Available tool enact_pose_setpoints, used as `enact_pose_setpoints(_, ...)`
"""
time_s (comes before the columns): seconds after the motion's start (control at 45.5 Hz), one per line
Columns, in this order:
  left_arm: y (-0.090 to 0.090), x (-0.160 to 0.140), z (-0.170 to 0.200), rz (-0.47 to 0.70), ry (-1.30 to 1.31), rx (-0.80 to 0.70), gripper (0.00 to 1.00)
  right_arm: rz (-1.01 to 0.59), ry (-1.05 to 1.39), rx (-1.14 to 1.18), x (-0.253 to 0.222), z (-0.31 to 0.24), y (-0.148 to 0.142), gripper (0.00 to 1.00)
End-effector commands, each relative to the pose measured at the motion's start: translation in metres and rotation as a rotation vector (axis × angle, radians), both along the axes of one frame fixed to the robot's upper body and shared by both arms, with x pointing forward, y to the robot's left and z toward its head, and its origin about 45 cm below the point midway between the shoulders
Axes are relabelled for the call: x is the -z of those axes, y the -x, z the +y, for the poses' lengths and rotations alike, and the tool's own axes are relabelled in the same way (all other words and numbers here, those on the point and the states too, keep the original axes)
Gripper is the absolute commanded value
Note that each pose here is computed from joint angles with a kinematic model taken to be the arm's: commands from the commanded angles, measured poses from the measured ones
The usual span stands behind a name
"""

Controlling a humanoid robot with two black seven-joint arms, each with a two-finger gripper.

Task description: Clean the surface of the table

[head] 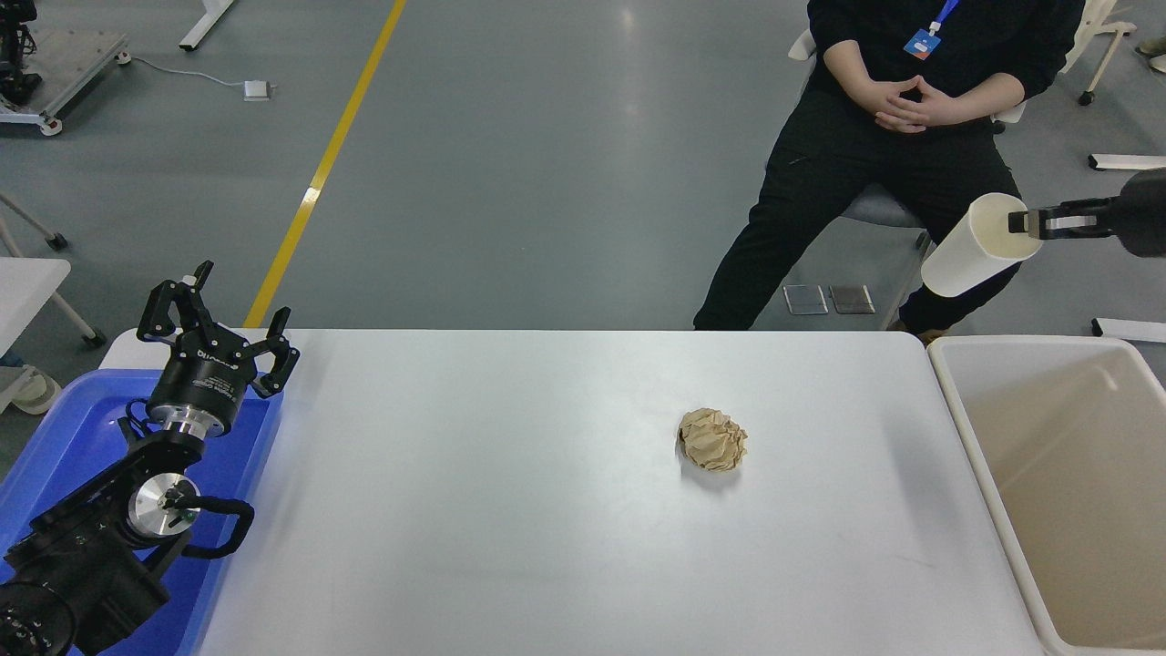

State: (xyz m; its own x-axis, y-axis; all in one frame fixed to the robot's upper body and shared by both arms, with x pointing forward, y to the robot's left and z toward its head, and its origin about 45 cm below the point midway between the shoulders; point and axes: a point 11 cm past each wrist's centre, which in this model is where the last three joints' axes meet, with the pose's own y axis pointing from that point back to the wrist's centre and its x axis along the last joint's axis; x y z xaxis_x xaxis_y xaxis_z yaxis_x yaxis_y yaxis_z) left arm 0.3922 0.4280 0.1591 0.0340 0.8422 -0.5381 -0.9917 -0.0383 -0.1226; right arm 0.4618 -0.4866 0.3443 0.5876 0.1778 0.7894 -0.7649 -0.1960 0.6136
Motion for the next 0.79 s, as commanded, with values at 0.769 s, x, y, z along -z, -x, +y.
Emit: enact_pose_setpoints(0.769,0.0,0.0,0.0,0.001,-0.001,0.0,1.0,-0.034,0.113,0.708,0.085,-0.159,0.111,0.0)
